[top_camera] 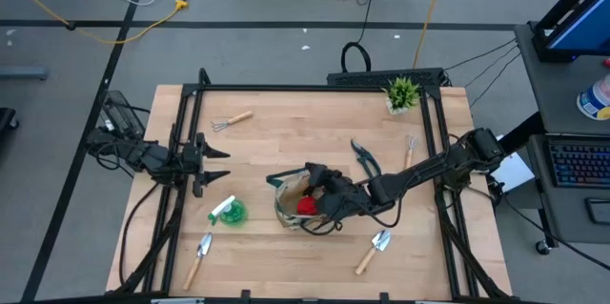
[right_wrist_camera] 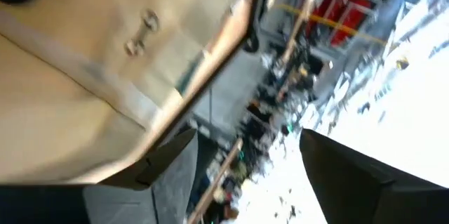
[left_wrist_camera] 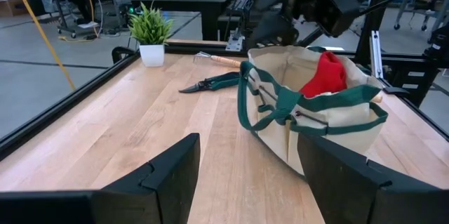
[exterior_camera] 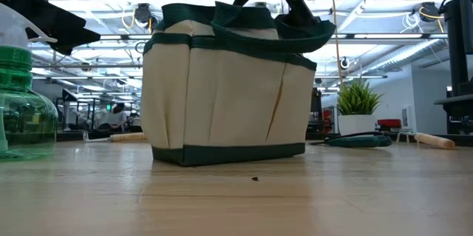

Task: Pick & Place Garden tools in Gardening bag
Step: Put the green spray bottle into the gardening bag

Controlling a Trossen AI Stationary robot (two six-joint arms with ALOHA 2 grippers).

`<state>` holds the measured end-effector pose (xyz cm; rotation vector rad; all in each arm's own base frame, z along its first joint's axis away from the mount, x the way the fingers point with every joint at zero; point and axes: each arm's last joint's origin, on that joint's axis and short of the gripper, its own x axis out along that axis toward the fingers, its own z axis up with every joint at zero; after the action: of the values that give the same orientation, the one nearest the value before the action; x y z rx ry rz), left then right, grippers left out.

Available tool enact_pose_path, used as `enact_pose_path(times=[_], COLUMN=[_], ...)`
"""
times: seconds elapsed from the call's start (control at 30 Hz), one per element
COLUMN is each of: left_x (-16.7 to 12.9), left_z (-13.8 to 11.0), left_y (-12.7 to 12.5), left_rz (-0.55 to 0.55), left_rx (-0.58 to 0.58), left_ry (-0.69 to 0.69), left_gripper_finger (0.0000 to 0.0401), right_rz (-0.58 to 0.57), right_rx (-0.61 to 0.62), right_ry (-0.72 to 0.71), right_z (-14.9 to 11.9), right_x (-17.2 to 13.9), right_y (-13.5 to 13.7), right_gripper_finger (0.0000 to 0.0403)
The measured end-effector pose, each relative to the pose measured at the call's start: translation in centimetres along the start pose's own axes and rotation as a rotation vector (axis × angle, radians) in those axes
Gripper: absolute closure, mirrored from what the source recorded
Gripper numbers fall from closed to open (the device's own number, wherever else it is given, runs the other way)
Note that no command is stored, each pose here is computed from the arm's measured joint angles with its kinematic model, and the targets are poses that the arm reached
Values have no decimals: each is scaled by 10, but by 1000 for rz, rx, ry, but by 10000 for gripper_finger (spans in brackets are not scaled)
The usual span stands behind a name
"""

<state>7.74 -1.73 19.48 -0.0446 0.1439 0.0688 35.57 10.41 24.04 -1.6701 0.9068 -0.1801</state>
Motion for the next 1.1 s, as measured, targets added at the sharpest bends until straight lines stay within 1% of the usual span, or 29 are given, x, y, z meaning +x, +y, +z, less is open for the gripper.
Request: enact_pose_path(times=[0.07,0.17,0.27,0.5,0.63,0.8,0.9,1.1], left_x=[0,0,0,0,0,0,0,0], left_z=[0,0,1,1,2,2,2,4], left_y=[0,0,0,0,0,0,0,0], left_rz=[0,0,-1,-2,-3,-3,-3,-6], left_rx=[0,-7,-32,-108,-123,-123,-119,-125], left_ry=[0,-1,-11,-14,-15,-15,-15,-35], left_gripper_finger=[158,158,158,158,158,158,158,158], right_rz=[-14,-36,-59,-92,-88,-65,-43,84], right_rx=[23,122,292,713,892,1059,1130,1281], right_ry=[33,49,40,53,81,136,161,102], right_z=[-4,-12,-23,-60,-82,-106,-118,-135], right_x=[-2,-5,-13,-24,-28,-32,-34,-39], right_y=[-3,-11,-21,-41,-45,-43,-41,-39], right_gripper_finger=[154,154,154,154,154,154,154,154])
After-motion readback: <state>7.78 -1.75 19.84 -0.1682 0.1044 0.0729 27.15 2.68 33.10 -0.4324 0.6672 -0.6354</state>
